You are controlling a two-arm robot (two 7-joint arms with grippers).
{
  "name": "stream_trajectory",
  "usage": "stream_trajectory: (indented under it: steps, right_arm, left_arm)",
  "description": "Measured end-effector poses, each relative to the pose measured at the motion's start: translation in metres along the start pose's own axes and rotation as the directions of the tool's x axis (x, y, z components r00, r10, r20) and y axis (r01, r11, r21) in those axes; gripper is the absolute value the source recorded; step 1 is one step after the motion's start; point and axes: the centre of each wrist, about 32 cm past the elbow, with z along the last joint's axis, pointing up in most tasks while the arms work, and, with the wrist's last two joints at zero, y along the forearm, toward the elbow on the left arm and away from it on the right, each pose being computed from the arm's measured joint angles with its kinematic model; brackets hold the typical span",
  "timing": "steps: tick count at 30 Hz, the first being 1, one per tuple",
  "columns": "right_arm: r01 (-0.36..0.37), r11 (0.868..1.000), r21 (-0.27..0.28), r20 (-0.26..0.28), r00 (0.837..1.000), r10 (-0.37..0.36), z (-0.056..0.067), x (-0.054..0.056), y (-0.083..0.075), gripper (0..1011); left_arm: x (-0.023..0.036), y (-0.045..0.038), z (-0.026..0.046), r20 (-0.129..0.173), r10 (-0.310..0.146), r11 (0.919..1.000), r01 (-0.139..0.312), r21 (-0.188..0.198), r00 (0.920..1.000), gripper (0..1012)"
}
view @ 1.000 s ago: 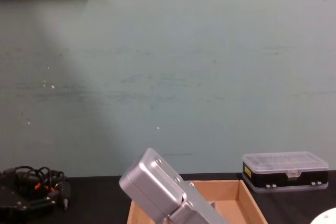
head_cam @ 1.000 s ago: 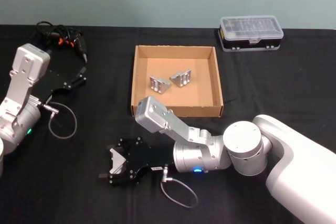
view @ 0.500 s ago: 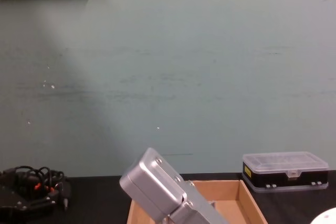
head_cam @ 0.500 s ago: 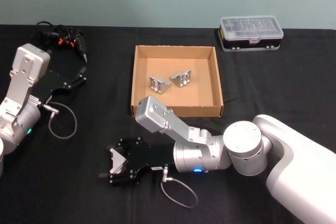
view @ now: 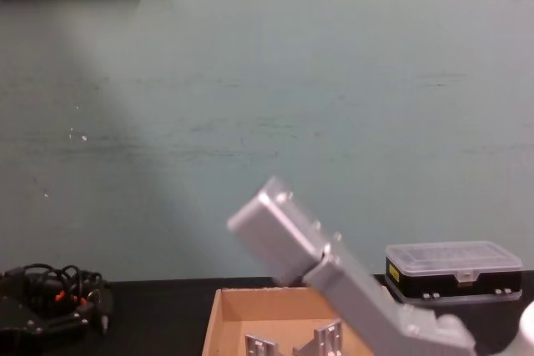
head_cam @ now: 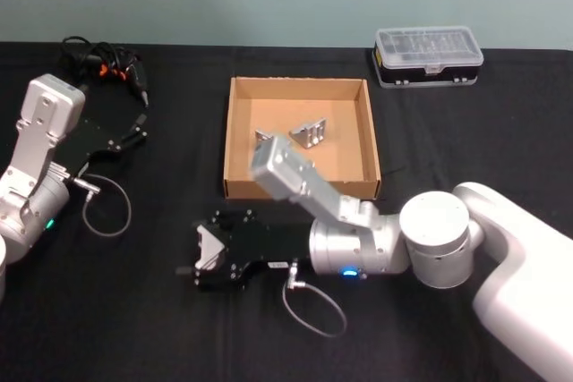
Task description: Use one hand to pick up the angle iron from the table and place it into the box.
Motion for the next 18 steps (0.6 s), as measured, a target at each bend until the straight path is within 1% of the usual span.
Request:
stream_trajectory:
  steps: [1,3,7,11,14,16,17,18]
  right_arm:
    - [0.000,1.000,0.000,0.000,1.000,0.000,0.000,0.000,0.000,733]
    - [0.019,1.000,0.012,-0.005,1.000,-0.019,0.008,0.002,-0.007,733]
    - [0.047,0.999,0.014,-0.012,0.999,-0.046,0.015,0.006,-0.016,733]
    - [0.099,0.995,0.016,-0.026,0.995,-0.099,0.026,0.013,-0.030,733]
    - [0.164,0.986,0.014,-0.040,0.986,-0.164,0.037,0.024,-0.047,733]
    - [0.193,0.981,0.008,-0.044,0.980,-0.193,0.041,0.028,-0.053,733]
    - [0.228,0.974,-0.001,-0.047,0.973,-0.228,0.045,0.032,-0.060,733]
    - [0.245,0.970,-0.004,-0.047,0.969,-0.244,0.047,0.035,-0.063,733]
  left_arm:
    - [0.0000,0.0000,0.0000,0.000,0.000,1.0000,0.000,0.000,1.0000,1011]
    - [0.0000,0.0000,0.0000,0.000,0.000,1.0000,0.000,0.000,1.0000,1011]
    - [0.0000,0.0000,0.0000,0.000,0.000,1.0000,0.000,0.000,1.0000,1011]
    - [0.0000,0.0000,0.0000,0.000,0.000,1.0000,0.000,0.000,1.0000,1011]
    - [0.0000,0.0000,0.0000,0.000,0.000,1.0000,0.000,0.000,1.0000,1011]
    - [0.0000,0.0000,0.0000,0.000,0.000,1.0000,0.000,0.000,1.0000,1011]
    - [0.0000,0.0000,0.0000,0.000,0.000,1.0000,0.000,0.000,1.0000,1011]
    - [0.0000,0.0000,0.0000,0.000,0.000,1.0000,0.000,0.000,1.0000,1011]
